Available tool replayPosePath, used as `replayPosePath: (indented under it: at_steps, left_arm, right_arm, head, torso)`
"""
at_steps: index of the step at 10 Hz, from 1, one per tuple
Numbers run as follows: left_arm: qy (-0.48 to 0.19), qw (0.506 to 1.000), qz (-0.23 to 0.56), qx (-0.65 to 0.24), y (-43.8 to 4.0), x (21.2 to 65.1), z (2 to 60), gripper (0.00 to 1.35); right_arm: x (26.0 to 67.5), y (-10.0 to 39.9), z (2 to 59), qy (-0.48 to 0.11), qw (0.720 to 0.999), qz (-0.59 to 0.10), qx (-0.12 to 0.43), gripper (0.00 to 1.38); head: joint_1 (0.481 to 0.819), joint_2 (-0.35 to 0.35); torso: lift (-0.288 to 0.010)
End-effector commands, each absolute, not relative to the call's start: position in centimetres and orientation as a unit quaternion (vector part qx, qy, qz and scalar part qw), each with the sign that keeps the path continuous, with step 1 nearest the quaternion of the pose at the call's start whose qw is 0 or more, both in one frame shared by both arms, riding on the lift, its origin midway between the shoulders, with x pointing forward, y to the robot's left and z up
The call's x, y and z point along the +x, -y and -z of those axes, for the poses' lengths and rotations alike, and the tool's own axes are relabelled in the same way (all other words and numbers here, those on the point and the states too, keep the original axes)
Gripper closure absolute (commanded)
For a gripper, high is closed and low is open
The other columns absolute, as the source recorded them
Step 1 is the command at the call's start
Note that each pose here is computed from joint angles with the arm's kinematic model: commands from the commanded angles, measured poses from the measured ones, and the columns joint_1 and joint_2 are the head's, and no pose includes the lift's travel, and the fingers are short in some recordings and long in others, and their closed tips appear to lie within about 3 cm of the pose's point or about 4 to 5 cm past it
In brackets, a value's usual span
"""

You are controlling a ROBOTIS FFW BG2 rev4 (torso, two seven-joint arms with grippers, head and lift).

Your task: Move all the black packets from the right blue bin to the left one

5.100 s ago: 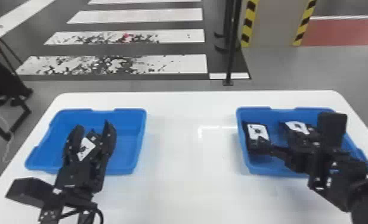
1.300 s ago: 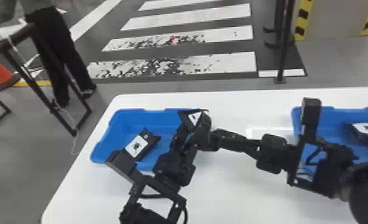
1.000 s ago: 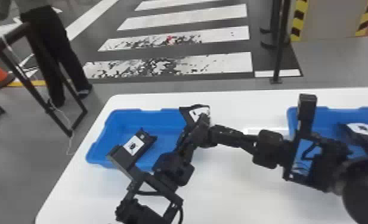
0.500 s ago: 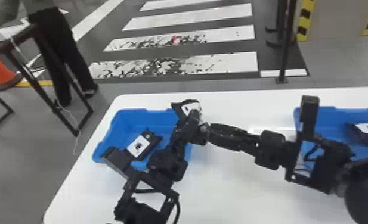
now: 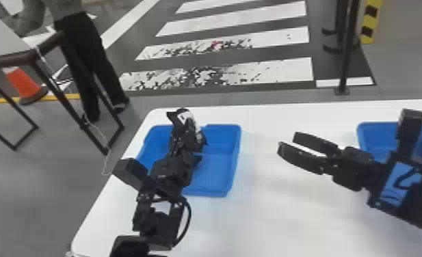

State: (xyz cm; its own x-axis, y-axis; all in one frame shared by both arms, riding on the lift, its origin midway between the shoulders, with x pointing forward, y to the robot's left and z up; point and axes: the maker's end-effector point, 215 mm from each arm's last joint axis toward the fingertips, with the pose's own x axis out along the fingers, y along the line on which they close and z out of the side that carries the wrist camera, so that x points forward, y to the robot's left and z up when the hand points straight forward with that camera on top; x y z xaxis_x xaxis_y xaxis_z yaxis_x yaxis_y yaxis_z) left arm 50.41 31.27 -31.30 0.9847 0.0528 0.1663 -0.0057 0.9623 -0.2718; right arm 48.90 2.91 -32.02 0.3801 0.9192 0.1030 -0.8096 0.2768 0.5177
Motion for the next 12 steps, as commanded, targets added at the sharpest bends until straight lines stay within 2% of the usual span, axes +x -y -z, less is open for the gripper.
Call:
replayPosePath:
  at_steps: [1,2,3,4,5,6,8,10,12]
  left_arm:
    - [0.076,0.982,-0.022,-0.171,-31.2,50.4,32.9,0.64]
    - [0.087,0.980,-0.027,-0.174,-31.6,49.9,32.6,0.16]
    - [0.093,0.975,-0.029,-0.201,-31.2,49.4,32.6,0.07]
    - [0.101,0.972,-0.029,-0.211,-30.8,48.7,32.5,0.16]
    - [0.110,0.970,-0.027,-0.213,-30.4,48.0,32.4,0.22]
    - [0.125,0.968,-0.028,-0.214,-30.2,47.4,31.8,0.24]
    - [0.135,0.964,-0.028,-0.229,-29.7,46.6,31.6,0.24]
    - [0.134,0.961,-0.035,-0.239,-30.2,46.3,31.9,0.24]
    - [0.136,0.961,-0.039,-0.238,-30.5,45.9,32.0,0.24]
  right_arm:
    - [50.8,0.4,32.2,-0.114,0.823,-0.514,0.213,0.11]
    - [52.0,3.0,32.6,-0.115,0.847,-0.474,0.211,0.11]
    - [52.7,6.1,34.0,-0.128,0.872,-0.424,0.210,0.11]
    - [53.7,10.4,34.7,-0.133,0.905,-0.365,0.171,0.11]
    - [54.6,15.0,35.2,-0.145,0.936,-0.302,0.107,0.11]
    - [54.8,18.5,34.9,-0.154,0.955,-0.244,0.070,0.11]
    - [55.0,24.6,36.4,-0.168,0.971,-0.154,0.067,0.11]
    - [55.0,28.3,38.3,-0.203,0.975,-0.086,0.020,0.11]
    - [56.1,29.5,41.0,-0.234,0.969,-0.074,0.032,0.10]
  head:
    - [0.695,0.350]
    - [0.695,0.344]
    - [0.695,0.326]
    - [0.695,0.294]
    - [0.695,0.253]
    - [0.695,0.194]
    - [0.695,0.108]
    - [0.695,0.052]
    - [0.695,0.017]
  torso:
    - [-0.168]
    - [-0.168]
    - [-0.168]
    - [-0.168]
    - [-0.168]
    - [-0.168]
    - [-0.168]
    - [-0.168]
    - [-0.168]
